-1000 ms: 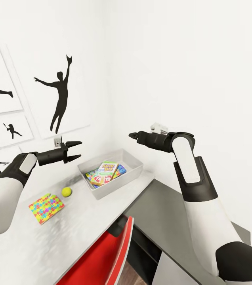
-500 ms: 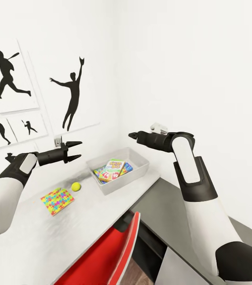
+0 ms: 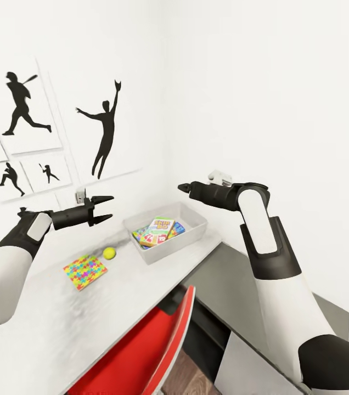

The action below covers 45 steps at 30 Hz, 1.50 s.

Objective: Put all the toys in the child's room - the three board games (two on the bed and one on the table), the two jigsaw puzzles on the table, and the tennis ball on the table - inside the toy box on the table in the child's room.

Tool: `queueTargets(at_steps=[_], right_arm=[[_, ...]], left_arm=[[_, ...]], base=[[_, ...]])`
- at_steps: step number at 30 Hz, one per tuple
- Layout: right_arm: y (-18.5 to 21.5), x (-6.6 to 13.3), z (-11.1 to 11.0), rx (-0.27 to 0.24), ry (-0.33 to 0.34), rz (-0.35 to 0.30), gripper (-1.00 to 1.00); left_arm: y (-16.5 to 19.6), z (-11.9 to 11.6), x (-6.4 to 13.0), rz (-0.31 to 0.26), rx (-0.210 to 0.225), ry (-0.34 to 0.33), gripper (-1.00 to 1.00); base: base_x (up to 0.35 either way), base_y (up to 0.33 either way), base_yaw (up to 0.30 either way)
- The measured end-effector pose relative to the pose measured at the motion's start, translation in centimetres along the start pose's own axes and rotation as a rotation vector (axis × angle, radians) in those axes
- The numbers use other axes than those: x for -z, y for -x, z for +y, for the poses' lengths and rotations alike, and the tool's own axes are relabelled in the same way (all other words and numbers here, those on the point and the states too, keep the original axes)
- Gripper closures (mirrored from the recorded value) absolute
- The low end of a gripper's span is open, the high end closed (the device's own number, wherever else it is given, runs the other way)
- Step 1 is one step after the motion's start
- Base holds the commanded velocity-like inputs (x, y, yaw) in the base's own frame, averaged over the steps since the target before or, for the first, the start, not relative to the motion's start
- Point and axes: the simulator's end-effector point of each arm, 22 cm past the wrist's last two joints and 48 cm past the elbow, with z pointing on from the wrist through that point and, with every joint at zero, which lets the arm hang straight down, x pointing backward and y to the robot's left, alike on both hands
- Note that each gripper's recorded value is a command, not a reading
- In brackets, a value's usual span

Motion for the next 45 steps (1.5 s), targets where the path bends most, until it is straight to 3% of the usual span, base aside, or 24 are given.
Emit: queueTargets(at_steps=[34,36,45], right_arm=[[-0.1,-0.1,-0.1,0.000,-0.004,0.005,-1.00],[-0.1,-0.1,-0.2,-0.001,-0.005,0.005,-1.00],[-0.1,-0.1,-0.4,-0.002,-0.013,0.005,-1.00]], left_arm=[[-0.5,0.9,0.3,0.014,-0.003,0.024,-1.00],[-0.6,1.6,0.8,0.011,0.004,0.036,-1.00],[0.4,6.8,7.2,-0.038,0.027,0.153,-1.00]], base=[[-0.054,0.002,0.280],[0.000,0.000,0.290],[0.000,0.000,0.290]])
